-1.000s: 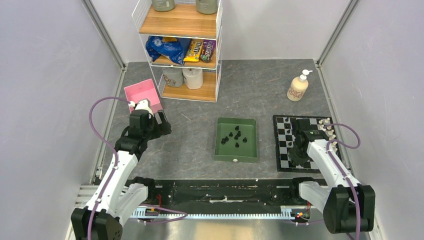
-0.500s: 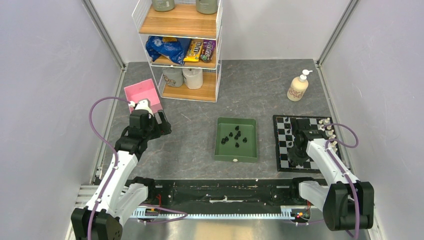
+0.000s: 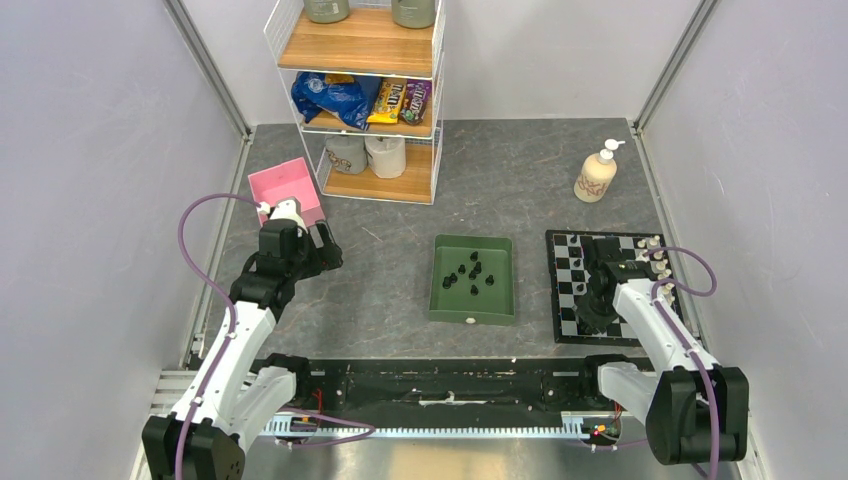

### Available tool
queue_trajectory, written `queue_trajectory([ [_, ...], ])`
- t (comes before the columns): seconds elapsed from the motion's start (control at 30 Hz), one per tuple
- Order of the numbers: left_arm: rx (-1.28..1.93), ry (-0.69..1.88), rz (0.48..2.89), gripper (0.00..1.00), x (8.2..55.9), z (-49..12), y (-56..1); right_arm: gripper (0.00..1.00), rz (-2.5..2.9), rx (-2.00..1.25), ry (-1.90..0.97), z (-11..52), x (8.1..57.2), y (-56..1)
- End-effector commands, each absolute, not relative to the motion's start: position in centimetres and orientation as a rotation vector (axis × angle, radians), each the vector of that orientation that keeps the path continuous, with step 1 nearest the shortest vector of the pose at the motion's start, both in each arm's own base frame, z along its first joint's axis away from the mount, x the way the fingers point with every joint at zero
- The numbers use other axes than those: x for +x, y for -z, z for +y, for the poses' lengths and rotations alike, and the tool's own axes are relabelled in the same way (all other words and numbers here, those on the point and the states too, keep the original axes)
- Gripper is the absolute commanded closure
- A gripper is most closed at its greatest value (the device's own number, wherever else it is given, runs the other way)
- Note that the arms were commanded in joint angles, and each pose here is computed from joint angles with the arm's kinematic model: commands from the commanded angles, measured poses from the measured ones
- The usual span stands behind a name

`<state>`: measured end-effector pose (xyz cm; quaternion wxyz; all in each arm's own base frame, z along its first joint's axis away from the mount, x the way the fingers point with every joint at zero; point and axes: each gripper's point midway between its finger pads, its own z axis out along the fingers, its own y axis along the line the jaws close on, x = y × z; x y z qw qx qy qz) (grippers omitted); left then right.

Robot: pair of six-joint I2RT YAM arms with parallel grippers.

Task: Set up the chess pieces on the board

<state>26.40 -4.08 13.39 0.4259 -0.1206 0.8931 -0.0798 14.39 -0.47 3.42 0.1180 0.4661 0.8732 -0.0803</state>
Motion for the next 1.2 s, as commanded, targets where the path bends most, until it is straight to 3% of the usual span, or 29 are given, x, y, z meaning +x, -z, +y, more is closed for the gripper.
queue_trajectory([
  [0.0, -0.31, 0.243, 2.176, 0.02, 27.3, -4.6, -15.0, 0.66, 2.538, 1.362, 0.228, -0.6, 14.4, -4.2],
  [0.37, -0.308, 0.248, 2.175, 0.02, 27.3, -4.7, -15.0, 0.62, 2.494, 1.307, 0.107, 0.0, 14.6, -8.2],
  [0.63, -0.307, 0.248, 2.168, 0.02, 27.4, -4.7, -15.3, 0.57, 2.428, 1.073, -0.183, 2.4, 17.8, -14.2],
  [0.83, -0.308, 0.263, 2.168, 0.02, 27.4, -4.9, -15.3, 0.55, 2.436, 0.806, -0.485, 7.3, 21.9, -17.4],
  [1.17, -0.305, 0.289, 2.171, 0.03, 27.4, -5.2, -15.4, 0.54, 2.559, 0.27, -0.378, 16.7, 25.4, -18.1],
])
